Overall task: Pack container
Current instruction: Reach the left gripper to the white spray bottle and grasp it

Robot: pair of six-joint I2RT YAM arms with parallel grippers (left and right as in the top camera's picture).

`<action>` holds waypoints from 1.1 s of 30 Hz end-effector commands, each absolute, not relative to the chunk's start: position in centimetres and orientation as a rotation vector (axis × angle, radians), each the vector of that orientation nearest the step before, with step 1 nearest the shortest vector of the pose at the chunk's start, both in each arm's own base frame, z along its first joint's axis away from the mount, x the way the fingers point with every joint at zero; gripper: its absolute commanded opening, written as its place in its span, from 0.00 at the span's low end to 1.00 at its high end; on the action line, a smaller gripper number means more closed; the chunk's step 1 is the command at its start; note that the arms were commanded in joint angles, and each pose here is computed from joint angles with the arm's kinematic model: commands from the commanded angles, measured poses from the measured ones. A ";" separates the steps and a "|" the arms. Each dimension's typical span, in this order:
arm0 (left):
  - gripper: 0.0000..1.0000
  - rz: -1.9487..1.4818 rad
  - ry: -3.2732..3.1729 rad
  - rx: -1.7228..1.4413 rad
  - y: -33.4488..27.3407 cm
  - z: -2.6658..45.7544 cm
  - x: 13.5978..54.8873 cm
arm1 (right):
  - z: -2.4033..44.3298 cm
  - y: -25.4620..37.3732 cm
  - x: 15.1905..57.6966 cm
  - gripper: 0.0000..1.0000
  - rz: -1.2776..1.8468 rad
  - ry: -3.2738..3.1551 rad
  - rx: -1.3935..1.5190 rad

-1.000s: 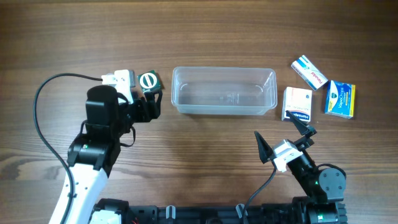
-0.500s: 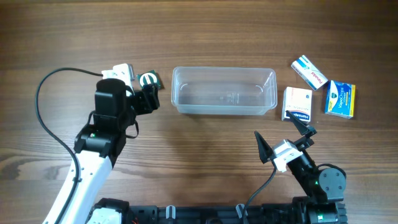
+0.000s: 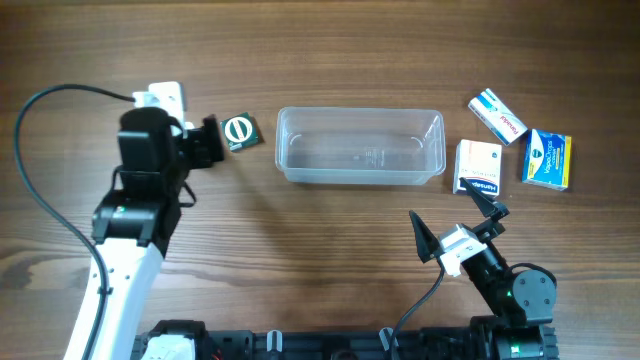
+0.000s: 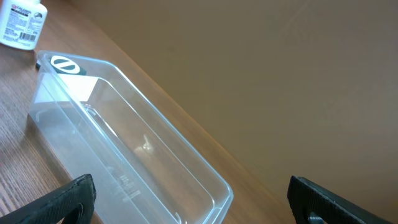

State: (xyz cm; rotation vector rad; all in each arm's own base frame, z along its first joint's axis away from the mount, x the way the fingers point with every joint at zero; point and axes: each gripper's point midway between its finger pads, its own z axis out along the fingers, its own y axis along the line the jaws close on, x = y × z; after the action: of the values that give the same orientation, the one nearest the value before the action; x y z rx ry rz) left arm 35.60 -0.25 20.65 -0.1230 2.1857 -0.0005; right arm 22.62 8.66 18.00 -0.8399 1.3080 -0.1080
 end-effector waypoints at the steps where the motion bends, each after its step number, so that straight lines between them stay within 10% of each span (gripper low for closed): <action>1: 0.86 0.039 2.215 -0.018 1.6 19.9 36.3 | 18.1 8.7 22.6 1.00 -0.112 1.299 -0.845; 15: 0.94 -0.026 2.468 -0.052 2.6 10.3 37.9 | 18.1 8.7 22.6 1.00 -0.112 1.299 -0.845; 33: 0.75 -0.025 2.465 -0.052 2.7 8.8 39.2 | 18.1 8.7 22.6 1.00 -0.112 1.299 -0.845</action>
State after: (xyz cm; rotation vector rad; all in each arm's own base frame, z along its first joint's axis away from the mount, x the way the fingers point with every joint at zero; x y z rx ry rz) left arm 38.54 2.70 8.20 -0.0629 2.4882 -0.0148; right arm 22.62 8.66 18.00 -0.8399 1.3080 -0.1080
